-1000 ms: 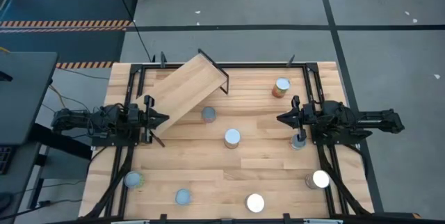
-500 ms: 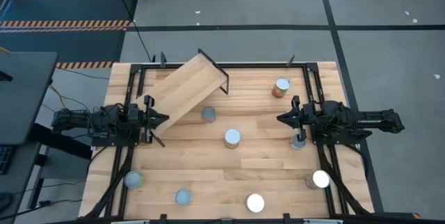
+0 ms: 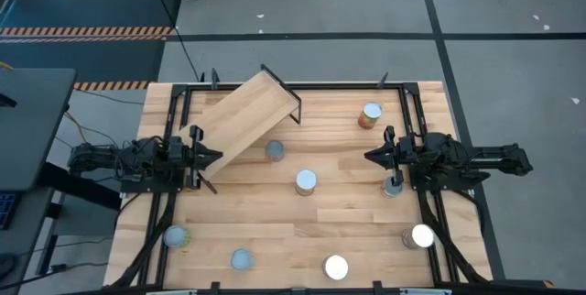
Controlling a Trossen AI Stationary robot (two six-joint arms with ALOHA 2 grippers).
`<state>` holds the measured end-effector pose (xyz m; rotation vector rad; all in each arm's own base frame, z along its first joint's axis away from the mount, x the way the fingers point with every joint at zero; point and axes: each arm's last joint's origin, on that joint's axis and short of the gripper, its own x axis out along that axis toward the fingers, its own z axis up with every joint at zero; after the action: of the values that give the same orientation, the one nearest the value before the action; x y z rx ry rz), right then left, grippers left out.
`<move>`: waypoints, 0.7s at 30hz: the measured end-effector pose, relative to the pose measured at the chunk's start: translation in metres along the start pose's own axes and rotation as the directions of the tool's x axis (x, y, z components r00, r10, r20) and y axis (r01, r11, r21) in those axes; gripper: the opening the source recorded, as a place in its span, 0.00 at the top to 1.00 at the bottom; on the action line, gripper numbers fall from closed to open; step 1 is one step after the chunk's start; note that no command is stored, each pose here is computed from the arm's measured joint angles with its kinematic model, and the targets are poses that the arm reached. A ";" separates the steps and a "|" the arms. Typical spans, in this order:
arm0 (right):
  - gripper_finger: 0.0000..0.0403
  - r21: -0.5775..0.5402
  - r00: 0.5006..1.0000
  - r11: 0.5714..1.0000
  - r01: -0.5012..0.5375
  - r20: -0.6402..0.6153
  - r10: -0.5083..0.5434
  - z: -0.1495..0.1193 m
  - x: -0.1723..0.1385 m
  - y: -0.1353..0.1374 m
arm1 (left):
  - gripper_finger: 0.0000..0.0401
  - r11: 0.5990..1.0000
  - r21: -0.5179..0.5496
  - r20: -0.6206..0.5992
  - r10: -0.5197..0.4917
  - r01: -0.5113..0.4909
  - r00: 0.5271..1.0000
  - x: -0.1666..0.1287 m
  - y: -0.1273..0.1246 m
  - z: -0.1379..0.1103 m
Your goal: Pick and place cans onto a shelf
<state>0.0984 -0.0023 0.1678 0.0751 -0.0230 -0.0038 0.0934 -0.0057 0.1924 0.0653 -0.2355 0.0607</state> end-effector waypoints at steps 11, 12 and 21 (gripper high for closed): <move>0.90 0.000 1.000 1.000 0.003 0.000 -0.003 0.000 0.000 0.000 | 0.94 1.000 0.000 0.000 0.000 0.000 1.000 0.000 0.000 0.000; 0.90 0.000 1.000 1.000 0.002 0.000 -0.002 0.000 0.000 0.000 | 0.94 1.000 0.000 0.000 0.000 0.000 1.000 0.000 0.000 0.000; 0.90 0.090 0.972 0.996 -0.021 0.236 -0.001 0.023 -0.003 0.001 | 0.94 1.000 0.000 0.000 0.000 0.000 1.000 0.000 0.000 0.000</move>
<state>0.0952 -0.0030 0.1905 0.1659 -0.2619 -0.0018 0.0934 -0.0057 0.1924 0.0655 -0.2356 0.0608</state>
